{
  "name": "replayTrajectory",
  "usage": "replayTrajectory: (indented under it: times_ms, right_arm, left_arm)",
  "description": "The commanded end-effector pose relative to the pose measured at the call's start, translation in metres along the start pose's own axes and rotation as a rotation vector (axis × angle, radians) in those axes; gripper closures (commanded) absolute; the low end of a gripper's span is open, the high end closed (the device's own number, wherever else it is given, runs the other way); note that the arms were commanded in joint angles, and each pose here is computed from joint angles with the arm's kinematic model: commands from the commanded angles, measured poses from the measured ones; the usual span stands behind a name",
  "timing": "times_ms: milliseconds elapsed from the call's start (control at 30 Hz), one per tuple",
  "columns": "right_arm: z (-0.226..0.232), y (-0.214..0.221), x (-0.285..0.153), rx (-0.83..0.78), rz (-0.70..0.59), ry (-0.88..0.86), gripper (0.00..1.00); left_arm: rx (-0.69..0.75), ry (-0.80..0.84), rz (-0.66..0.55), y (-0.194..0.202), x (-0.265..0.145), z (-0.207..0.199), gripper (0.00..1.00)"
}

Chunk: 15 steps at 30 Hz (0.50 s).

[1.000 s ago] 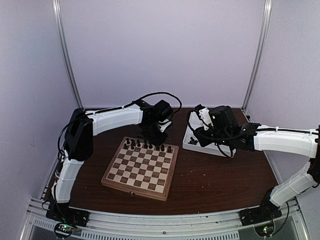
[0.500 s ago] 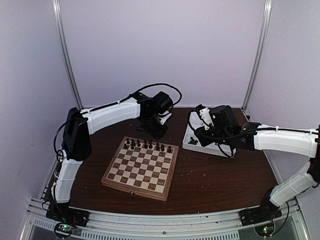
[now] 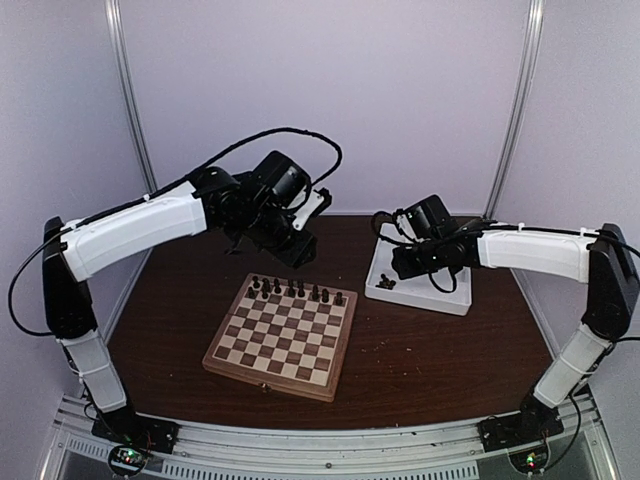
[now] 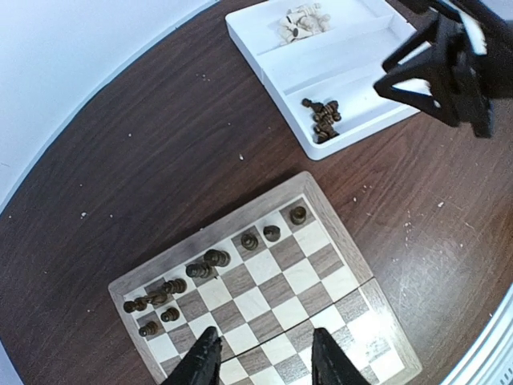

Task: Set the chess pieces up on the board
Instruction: Pick up the chess piece from the storage box.

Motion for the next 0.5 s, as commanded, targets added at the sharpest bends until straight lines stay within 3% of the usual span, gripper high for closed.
replayTrajectory:
  times_ms: [0,467]
  right_arm:
    - [0.005,-0.001,0.014,0.039,0.072,-0.037,0.69]
    - [0.000,0.007,0.081,0.083,0.194,0.011,0.71]
  left_arm:
    - [-0.017,0.059,-0.128,-0.005,-0.010,-0.007,0.59]
    - [-0.062,0.063,-0.349,0.001,-0.071,0.015,0.47]
Point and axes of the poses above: each gripper's point midway between its finger pads, its own x axis out along the fingers, its own z axis along the line the jaws close on, y = z × x, the point moved 1 cm from there along -x, back along the fingers, and after that the axes turned 11 degrees about -x, right-handed, at the moved point
